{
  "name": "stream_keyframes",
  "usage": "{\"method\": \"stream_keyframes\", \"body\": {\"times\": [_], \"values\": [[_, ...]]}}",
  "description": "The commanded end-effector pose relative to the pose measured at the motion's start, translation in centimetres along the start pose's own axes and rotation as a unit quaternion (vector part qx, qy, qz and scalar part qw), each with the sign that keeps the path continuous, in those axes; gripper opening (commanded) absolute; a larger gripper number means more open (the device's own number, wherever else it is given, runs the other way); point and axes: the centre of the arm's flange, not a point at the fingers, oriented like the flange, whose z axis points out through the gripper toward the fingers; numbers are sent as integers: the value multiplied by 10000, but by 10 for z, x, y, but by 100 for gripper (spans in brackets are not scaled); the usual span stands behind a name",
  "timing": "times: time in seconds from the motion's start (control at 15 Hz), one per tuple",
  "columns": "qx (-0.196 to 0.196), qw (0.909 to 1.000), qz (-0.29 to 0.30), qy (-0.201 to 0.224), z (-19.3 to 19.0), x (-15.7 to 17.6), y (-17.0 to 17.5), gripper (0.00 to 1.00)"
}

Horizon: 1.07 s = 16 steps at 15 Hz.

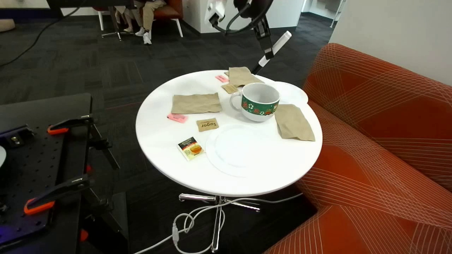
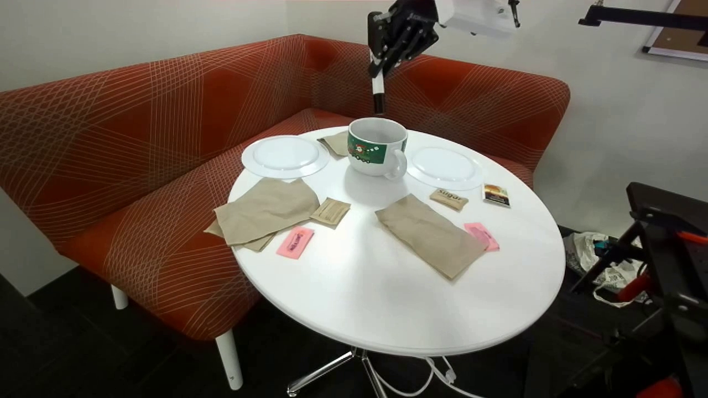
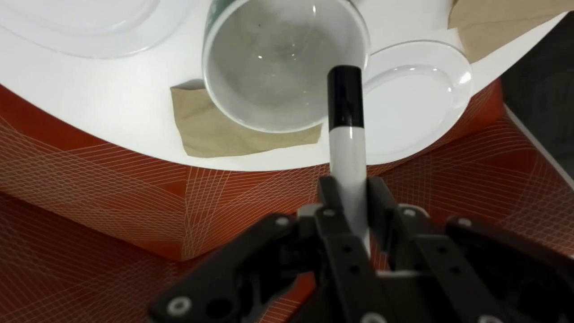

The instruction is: Remove the marker from the mug cup and place it on the table

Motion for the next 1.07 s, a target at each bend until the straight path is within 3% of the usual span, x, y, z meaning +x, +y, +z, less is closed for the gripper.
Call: {"method": "stream_keyframes", "body": {"times": [0.0,0.27,0.47,0.67,1.0], "values": [[402,9989,-215,-143,-50,-17,-7,5],[778,9930,-632,-628,-82,-39,-28,5],[1028,9802,-999,-1367,-94,-55,-41,5],[1178,9582,-1292,-2263,-92,-66,-47,5],[517,9224,-1662,-3449,-54,-79,-44,5]]}}
